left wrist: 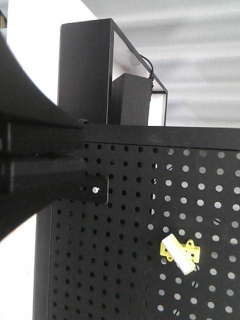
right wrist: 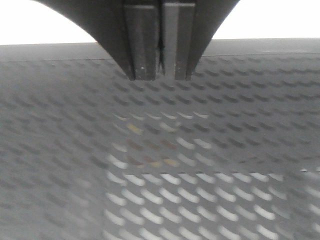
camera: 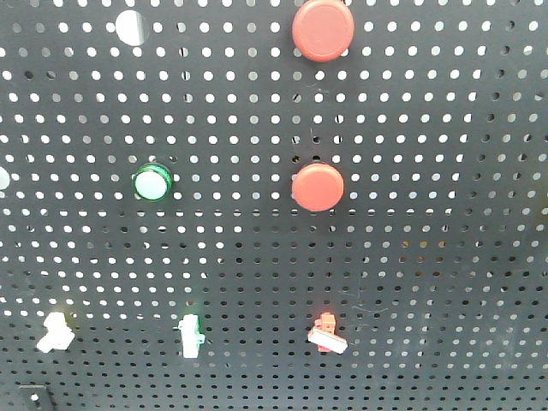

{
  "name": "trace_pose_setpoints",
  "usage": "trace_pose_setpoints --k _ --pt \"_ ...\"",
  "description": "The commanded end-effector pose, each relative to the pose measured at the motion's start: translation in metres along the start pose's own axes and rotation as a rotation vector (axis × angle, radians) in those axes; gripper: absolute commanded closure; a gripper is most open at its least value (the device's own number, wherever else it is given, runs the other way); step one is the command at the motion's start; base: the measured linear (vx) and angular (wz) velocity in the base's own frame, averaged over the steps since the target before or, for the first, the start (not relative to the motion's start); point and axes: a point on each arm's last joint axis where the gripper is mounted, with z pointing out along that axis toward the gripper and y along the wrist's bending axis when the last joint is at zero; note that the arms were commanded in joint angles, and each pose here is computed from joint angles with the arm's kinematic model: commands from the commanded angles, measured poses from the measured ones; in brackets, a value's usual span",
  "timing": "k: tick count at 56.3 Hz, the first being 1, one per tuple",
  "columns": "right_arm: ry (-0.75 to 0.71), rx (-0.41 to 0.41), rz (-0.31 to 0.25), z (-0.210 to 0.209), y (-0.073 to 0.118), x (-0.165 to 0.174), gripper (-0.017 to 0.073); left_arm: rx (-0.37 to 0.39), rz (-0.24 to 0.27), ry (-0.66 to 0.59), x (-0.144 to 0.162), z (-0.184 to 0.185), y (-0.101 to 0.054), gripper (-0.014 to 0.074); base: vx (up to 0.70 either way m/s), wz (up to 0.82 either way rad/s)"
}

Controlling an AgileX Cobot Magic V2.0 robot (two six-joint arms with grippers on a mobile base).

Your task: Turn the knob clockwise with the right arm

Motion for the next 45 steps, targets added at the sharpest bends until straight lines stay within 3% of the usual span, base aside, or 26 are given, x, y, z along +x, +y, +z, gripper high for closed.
trace_pose_setpoints --k 1,45 --pt "-0.074 0.014 0.003 -0.0039 -0.0008 -0.0027 0.0571 -0.005 -0.017 -0.069 -0.003 0.0002 0.0007 0.06 0.0 0.0" --pt "-0.058 0.01 0.003 -0.0035 -0.0006 -0.001 0.0568 -0.005 -0.017 -0.069 -0.003 0.0002 0.0007 0.06 0.0 0.0"
